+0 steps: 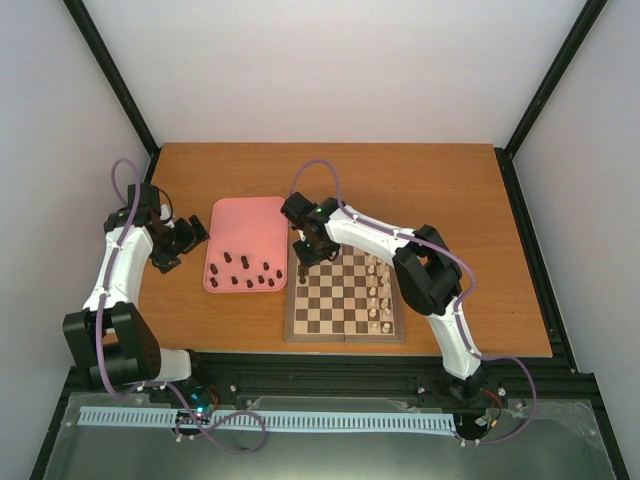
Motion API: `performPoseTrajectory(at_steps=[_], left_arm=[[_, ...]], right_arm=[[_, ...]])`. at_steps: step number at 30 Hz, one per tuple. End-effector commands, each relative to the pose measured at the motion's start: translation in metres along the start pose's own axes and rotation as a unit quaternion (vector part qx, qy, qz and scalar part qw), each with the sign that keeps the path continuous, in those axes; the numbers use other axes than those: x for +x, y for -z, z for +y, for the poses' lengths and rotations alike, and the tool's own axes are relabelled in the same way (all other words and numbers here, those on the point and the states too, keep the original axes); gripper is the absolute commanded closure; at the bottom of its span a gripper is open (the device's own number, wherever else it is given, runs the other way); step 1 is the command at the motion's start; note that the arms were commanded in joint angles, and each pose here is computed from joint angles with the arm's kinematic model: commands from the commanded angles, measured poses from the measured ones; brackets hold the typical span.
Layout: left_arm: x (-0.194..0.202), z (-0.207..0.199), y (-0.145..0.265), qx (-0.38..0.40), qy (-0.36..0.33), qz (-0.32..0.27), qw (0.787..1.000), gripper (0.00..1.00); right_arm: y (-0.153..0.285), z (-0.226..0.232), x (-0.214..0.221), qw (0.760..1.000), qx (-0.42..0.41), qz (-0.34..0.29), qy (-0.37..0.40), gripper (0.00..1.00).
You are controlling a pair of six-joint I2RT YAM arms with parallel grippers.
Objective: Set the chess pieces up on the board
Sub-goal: Place the chess piece on the chessboard.
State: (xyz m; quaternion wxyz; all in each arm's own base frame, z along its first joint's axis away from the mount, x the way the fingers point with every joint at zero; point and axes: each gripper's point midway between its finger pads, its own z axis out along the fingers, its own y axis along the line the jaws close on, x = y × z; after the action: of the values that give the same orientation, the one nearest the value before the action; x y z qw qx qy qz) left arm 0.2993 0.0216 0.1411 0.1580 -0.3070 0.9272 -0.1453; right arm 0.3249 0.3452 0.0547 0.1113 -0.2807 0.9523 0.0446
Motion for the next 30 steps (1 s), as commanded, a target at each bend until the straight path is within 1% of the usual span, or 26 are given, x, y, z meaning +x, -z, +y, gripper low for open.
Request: performPoseTrajectory(at_steps=[1, 4, 11, 17, 27, 30], left_arm=[[-0.009, -0.006, 0.006, 0.004, -0.013, -0.017, 1.000, 0.00], [-0.009, -0.006, 0.005, 0.005, -0.013, -0.017, 1.000, 0.00], [-0.008, -0.005, 0.004, 0.004, -0.012, -0.015, 1.000, 0.00], [-0.008, -0.005, 0.004, 0.005, -0.013, -0.015, 1.000, 0.00], [-0.007, -0.006, 0.006, 0.007, -0.013, -0.017, 1.000, 0.00], [-0.008, -0.006, 0.007, 0.007, -0.014, -0.018, 1.000, 0.00]], right_arm=[[-0.002, -0.005, -0.005, 1.000, 0.010, -0.003, -0.001, 0.91], [0.002, -0.007, -0.003, 1.000, 0.013, -0.004, 0.000, 0.88], [0.009, -0.007, -0.004, 1.000, 0.011, -0.013, 0.000, 0.76], [0.019, -0.005, -0.009, 1.000, 0.004, -0.026, -0.001, 0.71], [0.070, -0.005, -0.018, 0.998, 0.001, -0.056, 0.004, 0.64], [0.088, 0.001, -0.029, 0.997, -0.007, -0.075, 0.014, 0.61]])
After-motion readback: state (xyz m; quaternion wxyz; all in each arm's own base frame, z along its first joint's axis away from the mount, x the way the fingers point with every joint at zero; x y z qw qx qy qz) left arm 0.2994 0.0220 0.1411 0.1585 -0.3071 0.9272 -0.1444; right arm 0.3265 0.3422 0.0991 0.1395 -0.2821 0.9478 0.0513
